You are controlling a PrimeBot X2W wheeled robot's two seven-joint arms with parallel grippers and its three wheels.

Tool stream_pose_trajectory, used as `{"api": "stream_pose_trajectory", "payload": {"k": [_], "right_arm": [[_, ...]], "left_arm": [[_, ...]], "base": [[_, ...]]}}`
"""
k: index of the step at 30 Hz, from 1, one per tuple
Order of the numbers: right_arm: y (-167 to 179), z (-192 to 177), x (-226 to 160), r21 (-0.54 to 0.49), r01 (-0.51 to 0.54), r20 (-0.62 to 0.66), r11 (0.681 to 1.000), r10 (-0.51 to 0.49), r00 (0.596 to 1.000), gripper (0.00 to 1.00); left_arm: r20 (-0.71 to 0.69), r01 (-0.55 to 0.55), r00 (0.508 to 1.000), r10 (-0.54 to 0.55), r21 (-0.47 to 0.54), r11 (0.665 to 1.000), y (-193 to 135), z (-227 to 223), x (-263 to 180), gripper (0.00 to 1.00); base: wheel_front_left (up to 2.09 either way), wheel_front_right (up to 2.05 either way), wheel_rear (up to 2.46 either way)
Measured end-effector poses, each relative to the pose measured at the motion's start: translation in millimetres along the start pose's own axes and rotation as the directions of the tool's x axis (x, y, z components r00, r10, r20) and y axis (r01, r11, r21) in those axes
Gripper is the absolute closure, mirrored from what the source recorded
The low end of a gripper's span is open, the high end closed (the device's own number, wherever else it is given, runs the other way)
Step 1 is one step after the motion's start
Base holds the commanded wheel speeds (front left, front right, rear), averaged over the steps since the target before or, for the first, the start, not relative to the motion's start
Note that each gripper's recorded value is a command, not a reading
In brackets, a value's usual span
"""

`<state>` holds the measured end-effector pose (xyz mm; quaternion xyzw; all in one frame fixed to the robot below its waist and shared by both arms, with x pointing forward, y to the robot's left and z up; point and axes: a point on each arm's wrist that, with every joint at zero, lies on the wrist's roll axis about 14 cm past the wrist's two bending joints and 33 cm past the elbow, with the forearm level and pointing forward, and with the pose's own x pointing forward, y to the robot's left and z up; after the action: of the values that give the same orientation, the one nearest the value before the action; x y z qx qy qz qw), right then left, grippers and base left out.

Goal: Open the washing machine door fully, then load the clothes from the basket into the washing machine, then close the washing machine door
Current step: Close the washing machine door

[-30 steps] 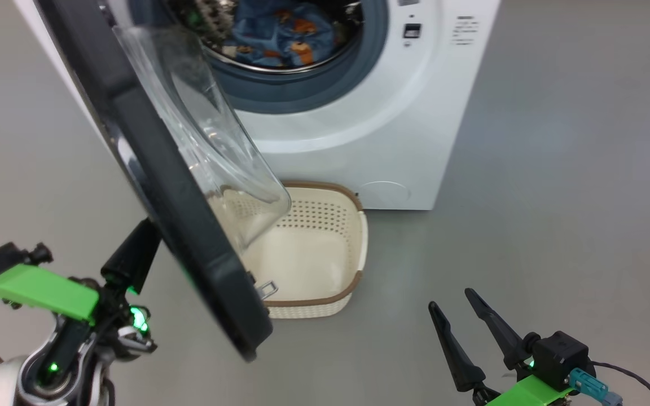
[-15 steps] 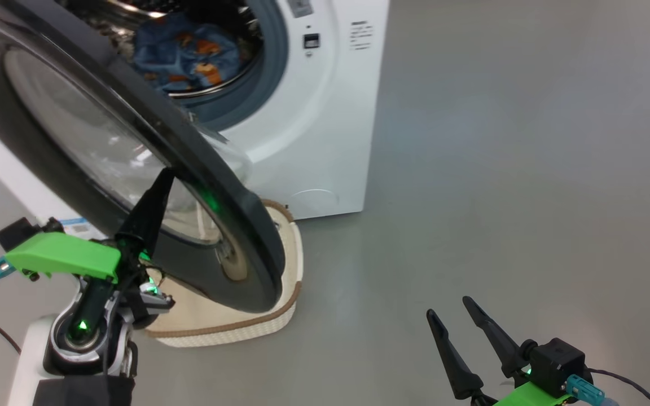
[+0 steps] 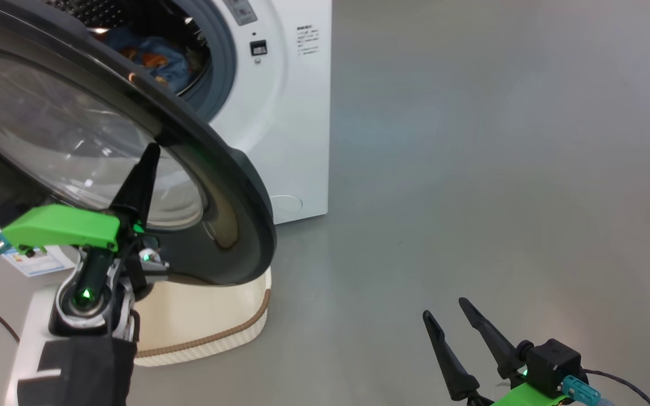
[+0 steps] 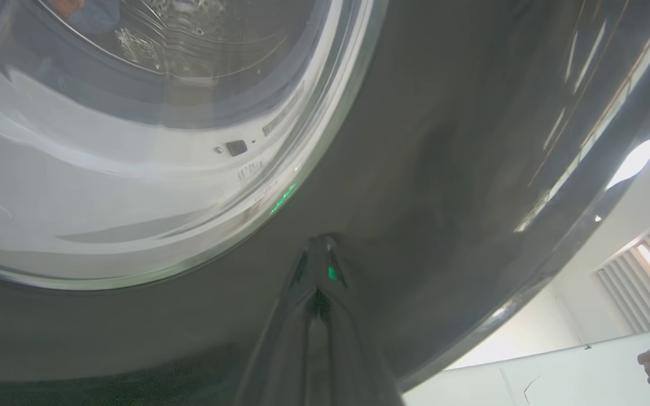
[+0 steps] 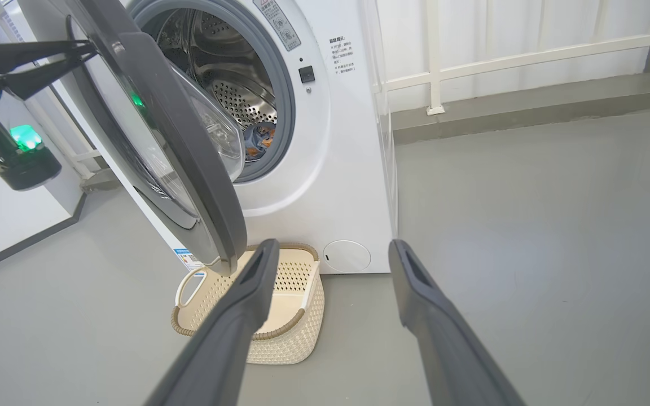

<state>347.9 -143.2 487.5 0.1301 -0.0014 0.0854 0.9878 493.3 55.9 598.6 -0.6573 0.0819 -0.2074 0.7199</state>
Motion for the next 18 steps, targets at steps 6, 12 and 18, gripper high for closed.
{"api": "stream_pose_trajectory", "payload": {"k": [6,12,18], "right_arm": [[-4,3,-6,-0.002,0.019,0.008,1.0,-0.019,1.0,0.0],[-7,4,-11,-0.003,0.032,0.014,0.999,-0.032,0.999,0.0],[-6,6,-15,0.005,0.038,0.021,0.999,-0.038,0.999,0.0]], "left_arm": [[0.009,-0.013,1.0,0.013,0.01,1.0,4,-4,13,1.0],[0.009,-0.028,1.0,0.027,0.017,0.999,7,-12,25,1.0],[-0.007,-0.034,0.999,0.034,-0.004,0.999,6,-24,33,1.0]], "base": [[0.0,0.0,0.0],[0.0,0.0,0.0],[0.0,0.0,0.0]]}}
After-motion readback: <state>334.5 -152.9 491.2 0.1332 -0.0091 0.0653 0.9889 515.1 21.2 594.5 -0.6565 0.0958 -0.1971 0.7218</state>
